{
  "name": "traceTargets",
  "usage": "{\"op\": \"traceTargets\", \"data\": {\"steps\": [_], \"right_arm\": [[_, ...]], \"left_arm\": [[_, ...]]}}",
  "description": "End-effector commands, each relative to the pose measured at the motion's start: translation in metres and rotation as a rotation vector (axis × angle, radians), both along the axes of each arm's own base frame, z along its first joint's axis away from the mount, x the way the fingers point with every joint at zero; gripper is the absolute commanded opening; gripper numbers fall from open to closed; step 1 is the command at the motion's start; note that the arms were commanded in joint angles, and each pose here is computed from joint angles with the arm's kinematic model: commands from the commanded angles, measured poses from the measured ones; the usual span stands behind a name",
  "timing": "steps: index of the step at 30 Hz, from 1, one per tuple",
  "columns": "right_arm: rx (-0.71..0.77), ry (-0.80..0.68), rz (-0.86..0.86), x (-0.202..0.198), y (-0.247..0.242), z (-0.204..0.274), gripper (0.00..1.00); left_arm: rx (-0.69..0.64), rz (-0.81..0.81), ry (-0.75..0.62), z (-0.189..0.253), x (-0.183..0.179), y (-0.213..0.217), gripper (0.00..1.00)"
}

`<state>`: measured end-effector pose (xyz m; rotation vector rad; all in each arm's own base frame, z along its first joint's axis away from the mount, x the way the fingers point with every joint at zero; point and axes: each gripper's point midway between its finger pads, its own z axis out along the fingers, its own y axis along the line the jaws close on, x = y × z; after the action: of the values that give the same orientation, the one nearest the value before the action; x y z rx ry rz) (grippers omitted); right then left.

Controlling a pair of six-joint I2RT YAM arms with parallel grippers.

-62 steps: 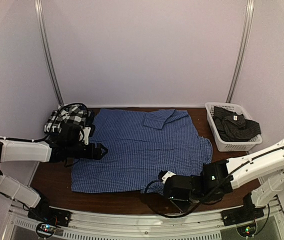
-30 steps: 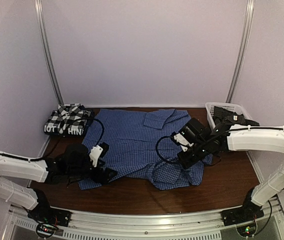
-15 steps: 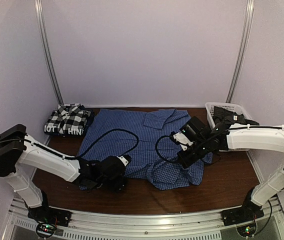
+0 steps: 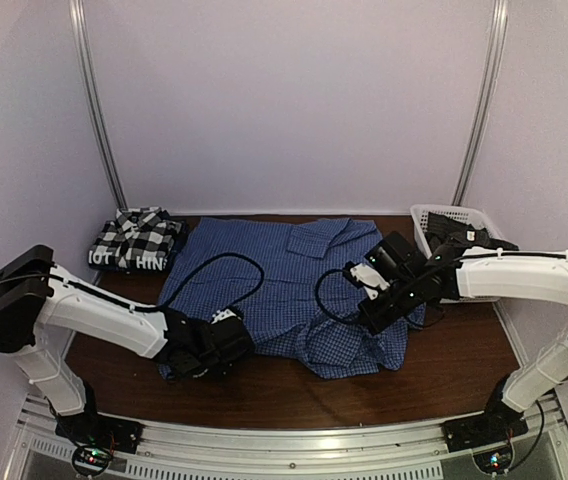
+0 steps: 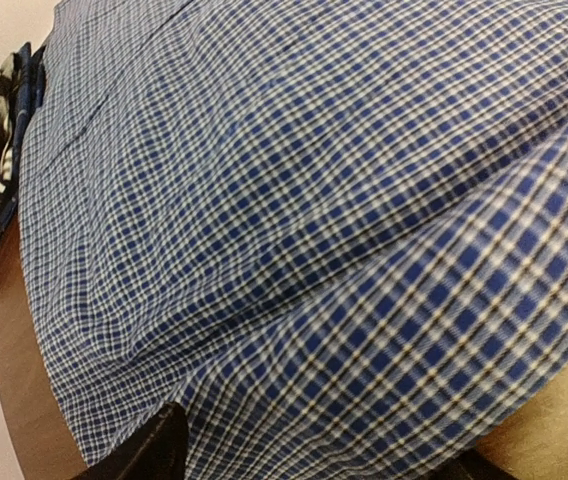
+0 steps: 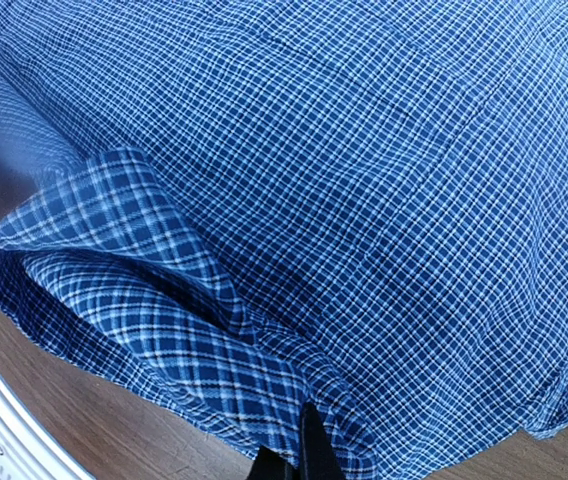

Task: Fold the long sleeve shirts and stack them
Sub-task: Pick up the shirt from the center of the board.

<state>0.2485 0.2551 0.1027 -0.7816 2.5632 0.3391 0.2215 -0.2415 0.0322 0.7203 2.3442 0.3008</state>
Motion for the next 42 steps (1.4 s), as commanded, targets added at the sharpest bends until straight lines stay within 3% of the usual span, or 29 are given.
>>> {"op": "traceTargets", "data": {"steps": [1, 15, 24, 34, 42], "right_arm": [[0.021, -0.025, 0.009, 0.003, -0.002, 0.007, 0.00], [0.024, -0.020, 0.013, 0.004, -0.001, 0.007, 0.00], [0.026, -0.026, 0.011, 0.006, 0.000, 0.012, 0.00], [0.018, -0.042, 0.003, 0.010, -0.001, 0.019, 0.00], [0.011, -0.042, 0.002, 0.018, 0.001, 0.022, 0.00]], "left_arm": [[0.052, 0.089, -0.017, 0.000, 0.000, 0.019, 0.74], [0.076, 0.145, 0.033, -0.004, -0.009, 0.031, 0.44], [0.076, 0.143, 0.065, 0.005, -0.015, 0.033, 0.11], [0.141, 0.189, -0.031, 0.046, 0.009, 0.047, 0.00], [0.183, 0.188, -0.017, 0.062, 0.040, 0.060, 0.00]]}}
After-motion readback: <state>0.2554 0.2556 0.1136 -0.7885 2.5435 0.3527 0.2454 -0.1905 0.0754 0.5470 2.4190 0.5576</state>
